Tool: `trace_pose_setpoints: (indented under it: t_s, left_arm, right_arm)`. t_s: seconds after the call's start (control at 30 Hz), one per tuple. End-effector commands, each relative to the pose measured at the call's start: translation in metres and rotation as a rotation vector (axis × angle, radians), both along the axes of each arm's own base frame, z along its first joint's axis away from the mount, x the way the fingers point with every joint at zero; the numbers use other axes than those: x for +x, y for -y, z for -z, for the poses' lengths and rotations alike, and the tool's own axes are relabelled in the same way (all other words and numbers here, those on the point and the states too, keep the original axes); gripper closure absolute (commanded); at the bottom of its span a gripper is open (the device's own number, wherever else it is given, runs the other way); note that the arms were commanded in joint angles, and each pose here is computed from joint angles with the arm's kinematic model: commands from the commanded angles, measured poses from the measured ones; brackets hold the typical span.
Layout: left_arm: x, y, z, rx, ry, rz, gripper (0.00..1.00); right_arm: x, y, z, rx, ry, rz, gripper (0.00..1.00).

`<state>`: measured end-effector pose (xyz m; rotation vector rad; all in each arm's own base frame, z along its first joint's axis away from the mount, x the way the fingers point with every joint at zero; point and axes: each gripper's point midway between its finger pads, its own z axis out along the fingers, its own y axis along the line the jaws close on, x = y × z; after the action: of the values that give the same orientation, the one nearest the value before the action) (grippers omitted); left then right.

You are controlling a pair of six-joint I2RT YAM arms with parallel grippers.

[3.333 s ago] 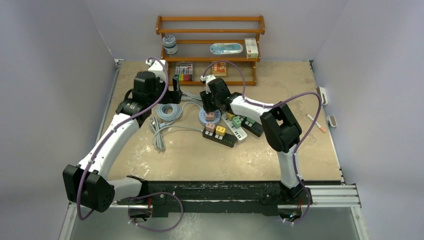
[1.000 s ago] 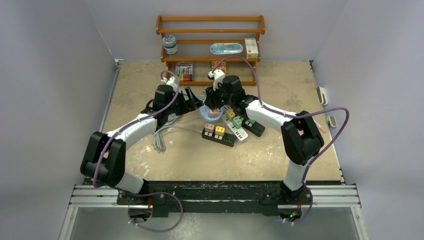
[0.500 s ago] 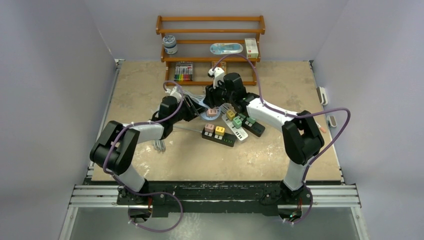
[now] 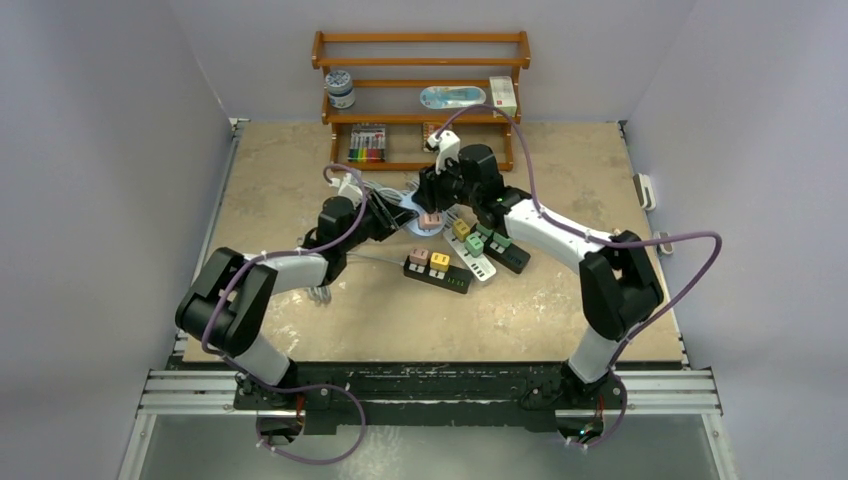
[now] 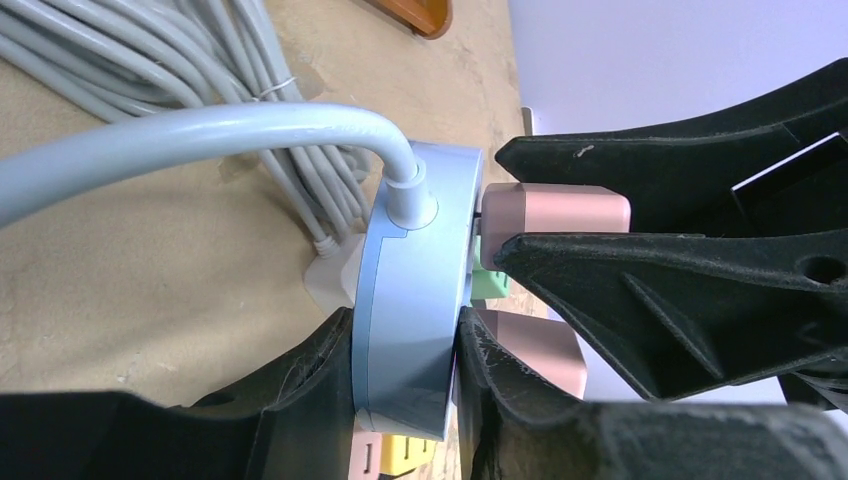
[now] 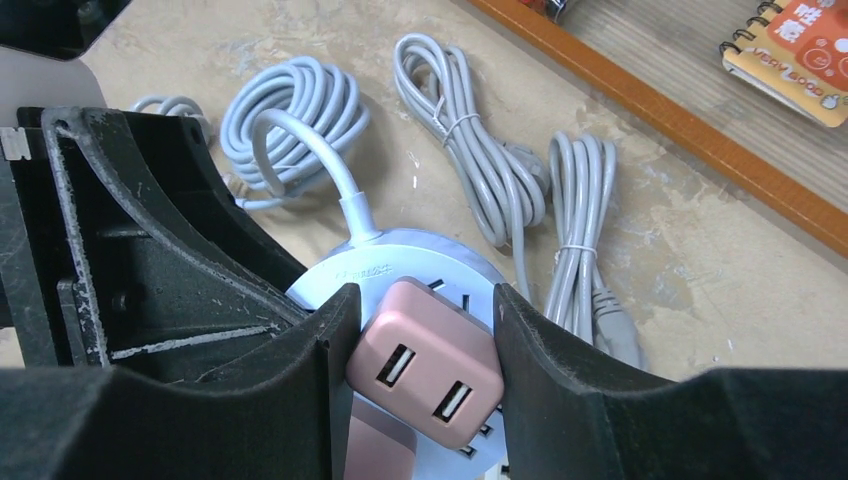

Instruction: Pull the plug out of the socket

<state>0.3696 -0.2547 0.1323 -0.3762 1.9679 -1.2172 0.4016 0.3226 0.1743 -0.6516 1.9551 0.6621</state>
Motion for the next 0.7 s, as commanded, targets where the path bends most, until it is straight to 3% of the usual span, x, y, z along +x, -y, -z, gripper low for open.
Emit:
trace_pose_setpoints:
  t_s: [0.0,0.23,0.4,0.53,0.67]
  left_arm:
    - [0.02,-0.038,0.027,0.17,-0.034,-0.182,1.0]
    - [0.018,-0.053,0.029,0.229,-0.029,-0.237,1.0]
    - [0.025,-0.06,0.018,0.243,0.005,-0.274,1.0]
    - [0.033,-0.058,0.009,0.239,0.039,-0.278,1.0]
    - [0.038,-0.057,0.007,0.233,0.054,-0.29,1.0]
  right_arm:
    - [-0.021,-0.014,-0.131,0.257,0.237,-0.092,1.0]
    - [-0.026,-0.007,-0.155,0.275,0.277,-0.088,1.0]
    - [-0.024,0.017,-0.167,0.381,0.249,-0.083,1.0]
    - [-0.002,0.063,-0.149,0.384,0.211,0.05,1.0]
    - [0.024,0.135,-0.125,0.436,0.144,0.299,1.0]
